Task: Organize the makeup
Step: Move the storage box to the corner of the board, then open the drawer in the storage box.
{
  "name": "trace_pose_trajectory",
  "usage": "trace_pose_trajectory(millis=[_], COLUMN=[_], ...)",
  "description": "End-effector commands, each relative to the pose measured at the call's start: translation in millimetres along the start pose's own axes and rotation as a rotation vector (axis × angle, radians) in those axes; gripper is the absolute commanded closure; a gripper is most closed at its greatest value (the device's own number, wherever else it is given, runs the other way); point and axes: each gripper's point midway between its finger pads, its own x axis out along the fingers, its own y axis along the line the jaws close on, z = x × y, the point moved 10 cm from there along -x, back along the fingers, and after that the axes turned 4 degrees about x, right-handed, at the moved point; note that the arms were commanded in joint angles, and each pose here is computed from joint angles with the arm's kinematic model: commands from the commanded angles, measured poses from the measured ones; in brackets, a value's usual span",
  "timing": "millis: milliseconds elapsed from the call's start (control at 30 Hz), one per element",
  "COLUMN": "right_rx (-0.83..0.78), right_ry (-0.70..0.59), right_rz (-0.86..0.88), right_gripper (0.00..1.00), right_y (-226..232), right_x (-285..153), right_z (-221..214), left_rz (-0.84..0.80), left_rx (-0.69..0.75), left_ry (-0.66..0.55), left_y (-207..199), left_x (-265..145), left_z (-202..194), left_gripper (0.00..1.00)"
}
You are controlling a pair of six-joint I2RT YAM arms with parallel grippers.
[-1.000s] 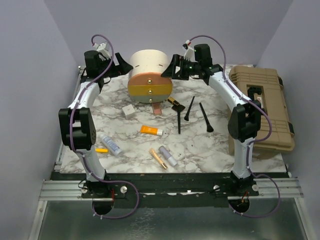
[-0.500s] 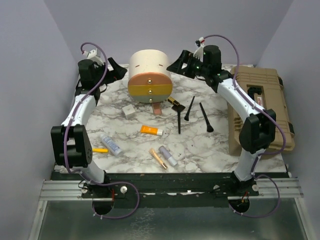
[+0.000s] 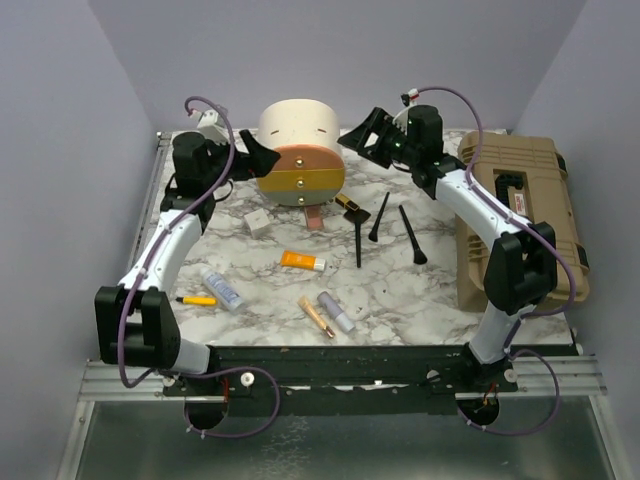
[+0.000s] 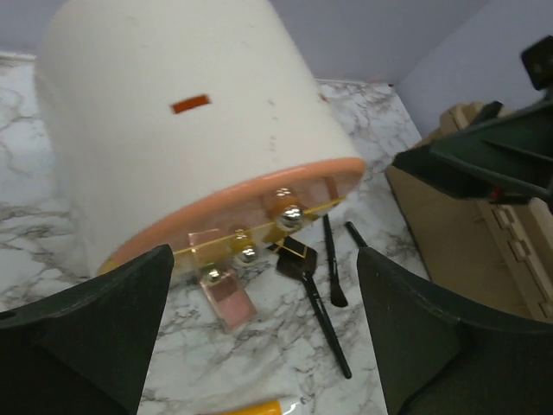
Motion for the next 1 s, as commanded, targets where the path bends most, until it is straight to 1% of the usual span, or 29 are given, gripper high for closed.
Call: trace_pose_trajectory(millis=[0, 133, 200, 233, 300, 367, 433, 467, 533, 567, 600, 633, 667, 733, 767, 833, 867, 900, 967], right_rx=[-0.037, -0.046, -0.049, -0.049, -0.038, -0.018, -0.021, -0.011, 0.019, 0.034, 0.041, 0.06, 0.098, 0.172, 0.201, 0.167, 0.149, 0.135, 0.124], right_ry=[-0.015, -0.005, -0.005, -0.006, -0.009, -0.016, -0.028, -0.04, -0.075, -0.081, -0.078, -0.079, -0.097, -0.144, -0.099, 0.037, 0.073, 0.09, 0.08], right_rz=[-0.09, -0.099, -0.104, -0.11, -0.124, -0.134, -0.123, -0.118, -0.108, -0.092, -0.055, -0.001, 0.056, 0.212, 0.235, 0.221, 0.202, 0.195, 0.194], right_gripper=[0.11, 0.12, 0.12, 0.11, 0.07, 0.02, 0.0, 0.0, 0.0, 0.0, 0.0, 0.0, 0.0, 0.0, 0.0, 0.0, 0.0, 0.0, 0.03], right_y=[-2, -4, -3, -3, -3, -2, 0, -1, -1, -3, -6, -9, -15, -19, -23, -26, -24, -22, -21], right_x=[-8, -7, -6, -4, -2, -2, -3, -5, -8, -11, -15, -22, -26, -32, -31, -20, -16, -14, -17], right_z=[2, 1, 3, 4, 6, 7, 8, 7, 7, 6, 5, 4, 0, -2, -2, 0, 3, 2, 0], left_rz=[-0.016, 0.014, 0.026, 0.02, 0.005, -0.003, -0.008, -0.028, -0.065, -0.065, -0.012, 0.055, 0.071, 0.015, -0.009, -0.052, -0.073, -0.073, -0.155], left_rx=[0.093, 0.043, 0.03, 0.032, 0.035, 0.001, 0.008, 0.069, 0.158, 0.195, 0.173, 0.096, 0.073, 0.063, 0.043, -0.02, -0.036, -0.037, -0.012], left_ry=[0.024, 0.137, 0.152, 0.151, 0.139, 0.127, 0.072, -0.005, -0.084, -0.143, -0.189, -0.215, -0.221, -0.165, -0.132, -0.08, -0.046, -0.004, 0.052], left_y=[-44, -49, -55, -58, -61, -65, -70, -72, -73, -72, -69, -65, -64, -68, -69, -71, -71, -69, -71], left_x=[-11, -11, -10, -10, -11, -14, -24, -30, -41, -45, -48, -50, -50, -45, -42, -31, -26, -21, -15], left_z=[-11, -39, -48, -49, -47, -42, -34, -29, -31, -30, -29, -29, -30, -34, -36, -45, -47, -51, -56], left_gripper=[0.11, 0.12, 0.12, 0.09, 0.02, 0.01, 0.01, 0.01, 0.01, 0.01, 0.01, 0.01, 0.01, 0.01, 0.01, 0.01, 0.01, 0.01, 0.05])
